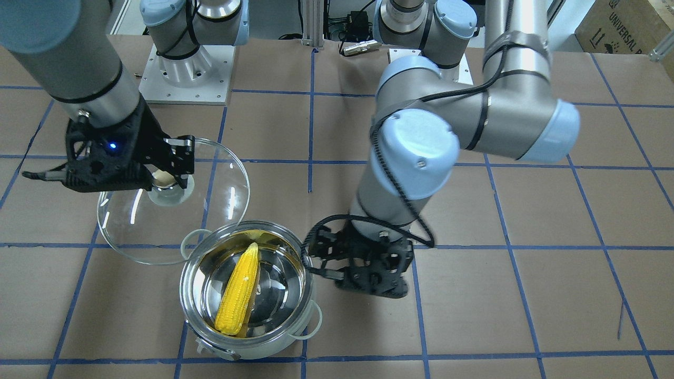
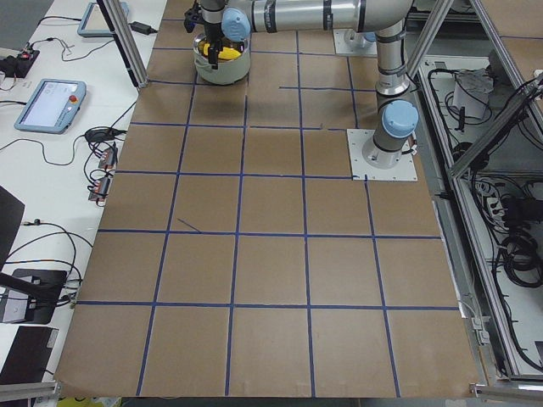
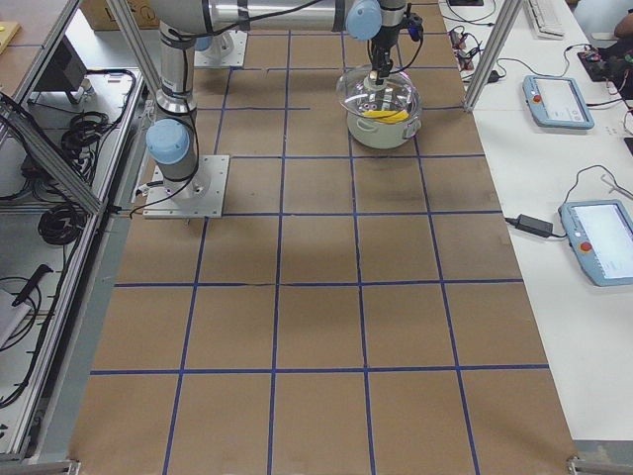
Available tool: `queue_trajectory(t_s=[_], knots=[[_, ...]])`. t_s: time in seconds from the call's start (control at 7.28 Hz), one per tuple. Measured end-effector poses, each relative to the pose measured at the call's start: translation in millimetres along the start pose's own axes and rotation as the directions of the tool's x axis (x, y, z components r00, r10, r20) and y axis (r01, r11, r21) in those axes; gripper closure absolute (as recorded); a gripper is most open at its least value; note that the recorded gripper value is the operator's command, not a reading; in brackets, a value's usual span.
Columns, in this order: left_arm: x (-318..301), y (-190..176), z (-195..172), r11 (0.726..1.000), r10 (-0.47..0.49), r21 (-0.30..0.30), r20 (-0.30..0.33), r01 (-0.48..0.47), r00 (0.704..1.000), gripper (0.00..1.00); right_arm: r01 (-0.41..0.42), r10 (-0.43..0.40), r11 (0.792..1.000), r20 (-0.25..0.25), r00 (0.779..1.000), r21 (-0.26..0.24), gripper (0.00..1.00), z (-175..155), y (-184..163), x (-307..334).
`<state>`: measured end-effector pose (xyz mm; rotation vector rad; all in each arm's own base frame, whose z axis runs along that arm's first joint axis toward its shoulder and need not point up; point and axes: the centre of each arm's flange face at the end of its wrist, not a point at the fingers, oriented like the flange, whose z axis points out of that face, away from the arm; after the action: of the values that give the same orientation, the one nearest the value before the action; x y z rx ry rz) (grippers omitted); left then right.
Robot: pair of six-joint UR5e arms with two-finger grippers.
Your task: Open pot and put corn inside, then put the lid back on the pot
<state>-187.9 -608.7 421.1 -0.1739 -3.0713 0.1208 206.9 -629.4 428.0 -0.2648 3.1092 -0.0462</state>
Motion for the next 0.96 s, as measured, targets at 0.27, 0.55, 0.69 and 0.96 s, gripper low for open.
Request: queue_trajectory(t_s=[0.27,0.55,0.69,0.96], knots=[[-35,48,-52,1.0,-0.027,-0.012,0.032,0.027,0.999,0.0,0.019,-0.019,1.0,0.0,1.0,0.026,0.67,16,-35,-9],[-40,65,-89,0.999,-0.037,-0.028,0.039,0.038,0.999,0.0,0.036,-0.036,0.999,-0.001,0.999,0.024,0.67,27,-47,-25],[-39,71,-103,0.999,-0.042,-0.024,0.04,0.043,0.998,0.0,0.046,-0.046,0.999,0.001,0.999,0.017,0.67,35,-51,-32],[-41,71,-104,0.994,-0.106,-0.023,0.041,0.107,0.994,0.0,0.059,-0.059,0.998,0.003,0.998,0.0,0.66,48,-55,-38]])
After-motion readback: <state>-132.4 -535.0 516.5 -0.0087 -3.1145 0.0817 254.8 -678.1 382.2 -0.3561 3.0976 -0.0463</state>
